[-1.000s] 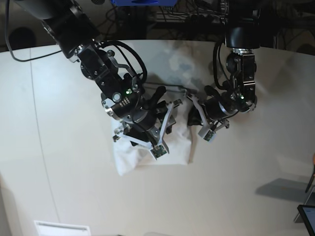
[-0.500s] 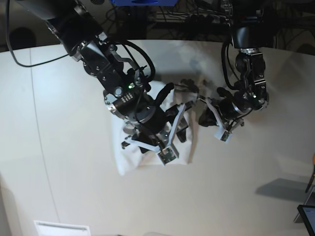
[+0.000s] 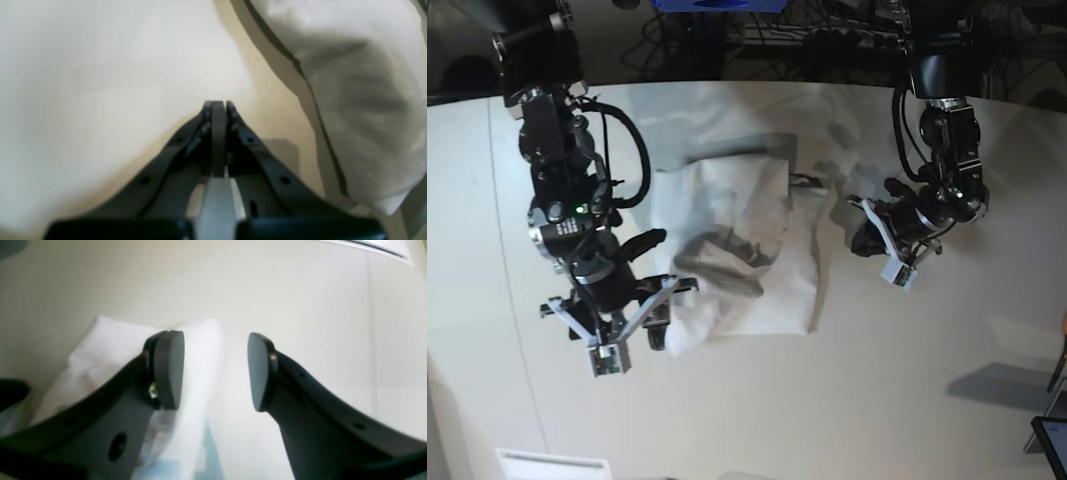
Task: Fold the T-shirt properly
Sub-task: 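Release the right gripper and raise it off the folded shirt, then press the right gripper onto the folded layers to flatten them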
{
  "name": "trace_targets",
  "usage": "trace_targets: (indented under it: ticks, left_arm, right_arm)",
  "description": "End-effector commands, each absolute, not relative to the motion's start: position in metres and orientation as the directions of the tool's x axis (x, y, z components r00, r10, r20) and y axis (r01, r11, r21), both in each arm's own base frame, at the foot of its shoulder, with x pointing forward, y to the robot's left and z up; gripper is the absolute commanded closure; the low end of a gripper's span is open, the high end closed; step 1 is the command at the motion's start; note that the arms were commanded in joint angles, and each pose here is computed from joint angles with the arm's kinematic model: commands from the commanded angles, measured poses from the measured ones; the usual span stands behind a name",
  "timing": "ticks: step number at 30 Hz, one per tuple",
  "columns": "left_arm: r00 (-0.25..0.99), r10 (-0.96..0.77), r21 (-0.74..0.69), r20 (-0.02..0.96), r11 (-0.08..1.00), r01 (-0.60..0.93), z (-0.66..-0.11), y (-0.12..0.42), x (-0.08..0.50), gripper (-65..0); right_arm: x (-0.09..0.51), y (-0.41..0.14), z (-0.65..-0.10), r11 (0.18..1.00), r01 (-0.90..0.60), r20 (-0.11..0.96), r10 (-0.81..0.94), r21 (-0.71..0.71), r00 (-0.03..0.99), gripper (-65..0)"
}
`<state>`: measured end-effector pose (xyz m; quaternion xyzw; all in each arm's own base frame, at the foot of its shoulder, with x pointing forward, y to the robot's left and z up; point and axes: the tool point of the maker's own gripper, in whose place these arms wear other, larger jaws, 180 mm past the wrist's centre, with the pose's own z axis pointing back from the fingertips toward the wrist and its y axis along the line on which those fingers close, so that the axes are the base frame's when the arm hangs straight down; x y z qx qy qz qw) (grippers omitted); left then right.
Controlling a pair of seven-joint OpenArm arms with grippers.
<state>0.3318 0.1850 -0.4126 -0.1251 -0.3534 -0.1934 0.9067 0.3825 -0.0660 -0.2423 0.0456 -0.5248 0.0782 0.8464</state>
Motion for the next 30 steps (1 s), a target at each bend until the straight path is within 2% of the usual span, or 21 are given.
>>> trace_targets:
  ticks: [1, 4, 5, 7, 9, 10, 13, 23, 30]
  left_arm:
    - [0.721, -0.315, -0.046, 0.618, 0.9, 0.433, -0.424, 0.199, 0.321, 0.0]
    - [0.718, -0.314, -0.046, 0.622, 0.9, 0.433, -0.423, 0.198, 0.323, 0.0]
    - [0.717, -0.313, -0.047, 0.623, 0.9, 0.434, -0.423, 0.197, 0.324, 0.0]
    - [0.715, -0.314, -0.049, 0.624, 0.898, 0.436, -0.423, 0.195, 0.324, 0.0]
    - [0.713, -0.315, -0.048, 0.626, 0.897, 0.439, -0.422, 0.195, 0.325, 0.0]
    - [0.713, -0.315, -0.048, 0.626, 0.897, 0.439, -0.422, 0.195, 0.325, 0.0]
    - [0.713, -0.315, -0.048, 0.626, 0.897, 0.439, -0.422, 0.195, 0.325, 0.0]
    - [0.714, -0.315, -0.052, 0.626, 0.896, 0.441, -0.424, 0.193, 0.323, 0.0]
    - [0.715, -0.312, -0.053, 0.625, 0.897, 0.438, -0.424, 0.193, 0.322, 0.0]
  right_arm:
    - [0.387, -0.076, -0.231, 0.988, -0.156, 0.914, 0.072, -0.01, 0.398, -29.3]
    - [0.379, -0.091, -0.256, 0.993, -0.119, 0.886, 0.061, -0.006, 0.46, -28.6]
    - [0.375, -0.091, -0.266, 0.993, -0.119, 0.872, 0.062, -0.005, 0.485, -26.6]
    - [0.366, -0.091, -0.289, 0.993, -0.117, 0.842, 0.06, 0.004, 0.536, -17.3]
    - [0.356, -0.091, -0.308, 0.993, -0.115, 0.814, 0.061, 0.007, 0.578, -3.3]
    - [0.355, -0.092, -0.311, 0.993, -0.114, 0.808, 0.062, 0.006, 0.586, 0.0]
    - [0.354, -0.091, -0.315, 0.993, -0.115, 0.801, 0.063, 0.008, 0.595, -1.2]
    - [0.344, -0.037, -0.347, 0.968, -0.252, 0.744, 0.157, 0.015, 0.649, -1.0]
    - [0.354, 0.0, -0.346, 0.932, -0.362, 0.763, 0.235, -0.002, 0.602, -1.0]
